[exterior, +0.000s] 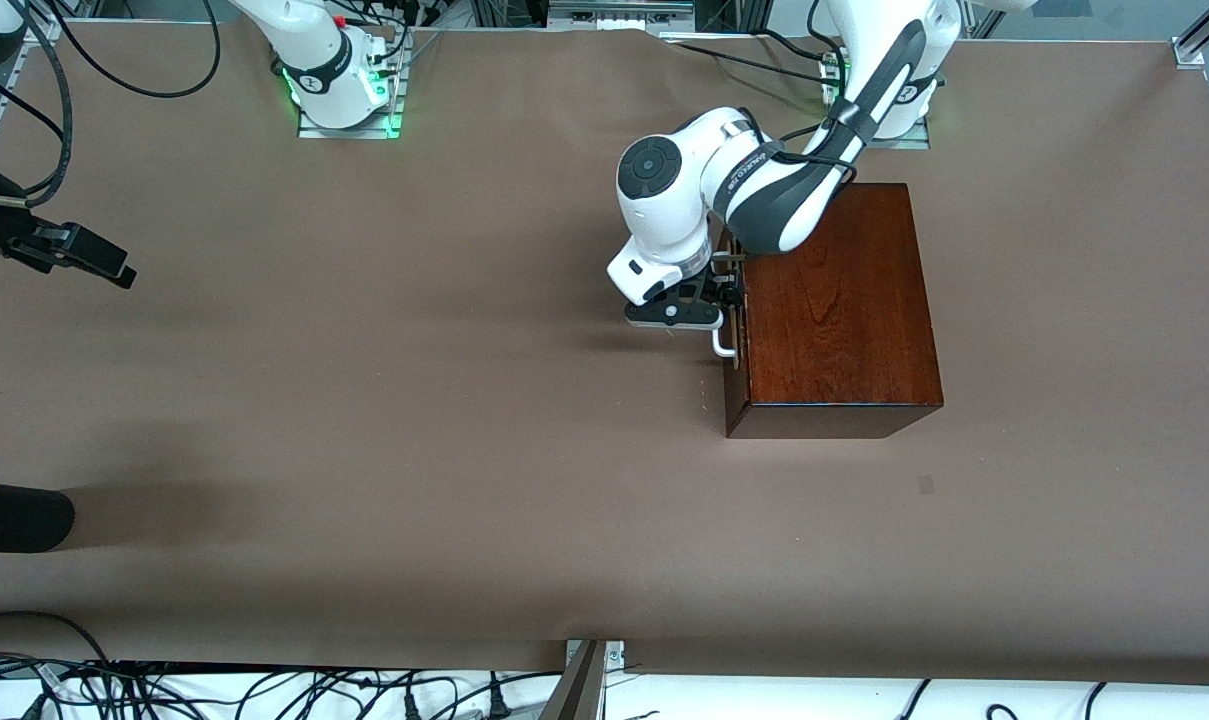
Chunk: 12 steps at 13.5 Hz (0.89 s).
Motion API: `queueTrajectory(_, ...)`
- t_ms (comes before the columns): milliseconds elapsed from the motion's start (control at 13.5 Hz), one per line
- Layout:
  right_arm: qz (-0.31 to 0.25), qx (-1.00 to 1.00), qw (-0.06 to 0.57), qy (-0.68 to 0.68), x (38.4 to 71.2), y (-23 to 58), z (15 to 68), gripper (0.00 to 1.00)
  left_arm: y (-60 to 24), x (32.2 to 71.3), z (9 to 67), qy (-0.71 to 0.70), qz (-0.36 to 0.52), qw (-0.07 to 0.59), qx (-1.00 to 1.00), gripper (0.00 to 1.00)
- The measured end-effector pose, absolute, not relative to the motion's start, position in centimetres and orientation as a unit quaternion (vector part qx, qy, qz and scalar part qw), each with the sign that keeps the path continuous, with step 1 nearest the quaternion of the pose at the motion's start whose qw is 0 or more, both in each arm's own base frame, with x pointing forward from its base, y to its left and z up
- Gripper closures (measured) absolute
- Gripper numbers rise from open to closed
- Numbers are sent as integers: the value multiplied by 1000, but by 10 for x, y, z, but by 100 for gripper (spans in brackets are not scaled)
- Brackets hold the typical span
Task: Open drawer, take yellow block, close drawer
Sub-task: 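Close the left gripper on the white drawer handle, then pull the drawer handle outward with the left gripper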
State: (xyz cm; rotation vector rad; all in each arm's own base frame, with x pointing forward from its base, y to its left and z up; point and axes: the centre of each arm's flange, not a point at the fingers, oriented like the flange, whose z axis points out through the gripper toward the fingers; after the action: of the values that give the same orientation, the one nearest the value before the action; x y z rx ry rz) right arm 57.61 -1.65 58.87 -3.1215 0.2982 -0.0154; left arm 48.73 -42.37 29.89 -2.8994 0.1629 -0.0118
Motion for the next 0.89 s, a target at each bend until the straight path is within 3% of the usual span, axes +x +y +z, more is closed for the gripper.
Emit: queueTrajectory(891, -2, -995, 3, 95, 577, -16, 586, 0, -438, 479, 271, 15, -2, 111, -994, 0)
